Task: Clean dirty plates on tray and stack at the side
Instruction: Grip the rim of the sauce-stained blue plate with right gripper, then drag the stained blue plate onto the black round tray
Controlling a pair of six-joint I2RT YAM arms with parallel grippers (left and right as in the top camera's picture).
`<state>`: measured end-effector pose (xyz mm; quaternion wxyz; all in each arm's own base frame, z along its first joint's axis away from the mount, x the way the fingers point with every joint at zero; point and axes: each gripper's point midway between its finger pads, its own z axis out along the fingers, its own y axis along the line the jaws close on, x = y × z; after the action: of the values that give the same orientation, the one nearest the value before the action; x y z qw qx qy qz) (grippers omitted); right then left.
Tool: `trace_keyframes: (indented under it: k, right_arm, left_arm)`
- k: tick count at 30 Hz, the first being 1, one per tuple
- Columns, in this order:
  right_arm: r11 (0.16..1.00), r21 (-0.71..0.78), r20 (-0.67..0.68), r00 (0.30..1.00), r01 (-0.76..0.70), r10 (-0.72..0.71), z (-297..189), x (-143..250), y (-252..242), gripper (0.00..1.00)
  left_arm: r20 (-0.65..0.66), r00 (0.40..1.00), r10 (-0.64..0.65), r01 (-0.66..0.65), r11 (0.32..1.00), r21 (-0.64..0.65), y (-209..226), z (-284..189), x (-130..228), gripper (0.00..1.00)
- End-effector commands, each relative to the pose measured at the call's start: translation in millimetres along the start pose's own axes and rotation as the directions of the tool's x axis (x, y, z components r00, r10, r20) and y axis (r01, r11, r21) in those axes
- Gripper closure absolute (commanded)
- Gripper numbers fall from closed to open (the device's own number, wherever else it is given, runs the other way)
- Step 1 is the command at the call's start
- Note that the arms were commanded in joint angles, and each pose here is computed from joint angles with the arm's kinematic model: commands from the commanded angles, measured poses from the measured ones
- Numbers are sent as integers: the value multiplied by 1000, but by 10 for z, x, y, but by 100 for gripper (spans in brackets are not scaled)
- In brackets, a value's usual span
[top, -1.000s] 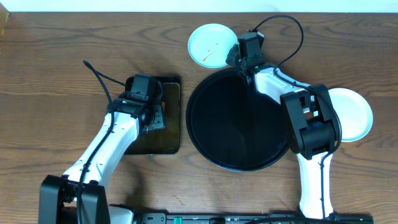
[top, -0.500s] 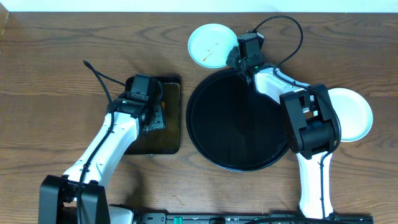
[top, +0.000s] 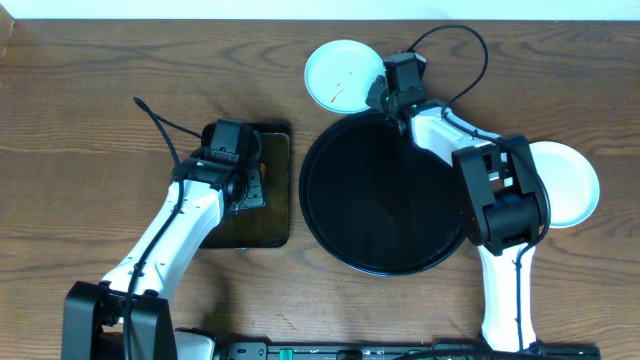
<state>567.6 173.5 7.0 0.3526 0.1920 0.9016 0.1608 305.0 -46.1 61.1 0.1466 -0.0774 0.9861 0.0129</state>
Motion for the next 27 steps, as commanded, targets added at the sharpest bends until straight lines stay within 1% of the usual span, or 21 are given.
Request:
trace_keyframes:
  k: [1, 4, 7, 12, 15, 19, 24, 27]
  right_arm:
    - [997, 70, -10, 1000, -15, 16, 40, -87, -346, 96]
    - [995, 98, 1, 1000, -27, 28, -18, -250, -525, 98]
    - [987, 148, -1, 998, -64, 65, -97, -398, -803, 99]
    - [983, 182, -22, 1000, -13, 17, -264, -540, -974, 99]
    - [977, 211, -32, 999, -27, 35, -473, -676, -1107, 99]
    - [969, 233, -103, 989, -77, 103, -734, -708, -1349, 99]
    - [960, 270, -172, 977, -75, 125, -1043, -721, -1595, 99]
    - [976, 215, -233, 969, -29, 80, -1261, -723, -1556, 99]
  left_arm:
    - [4, 1000, -6, 7, 1000, -8, 25, -5, -8, 37]
    - [4, 1000, -6, 7, 1000, -8, 24, -5, -8, 37]
    - [4, 1000, -7, 7, 1000, -8, 24, -5, -9, 37]
    - [5, 1000, -7, 7, 1000, -8, 24, -5, -11, 37]
    - [5, 1000, -6, 6, 1000, -7, 22, -5, -10, 37]
    - [5, 1000, -6, 6, 1000, -7, 22, -5, -10, 37]
    - [5, 1000, -7, 7, 1000, -7, 24, -5, -10, 37]
    - [6, 1000, -7, 7, 1000, -7, 22, -5, -13, 37]
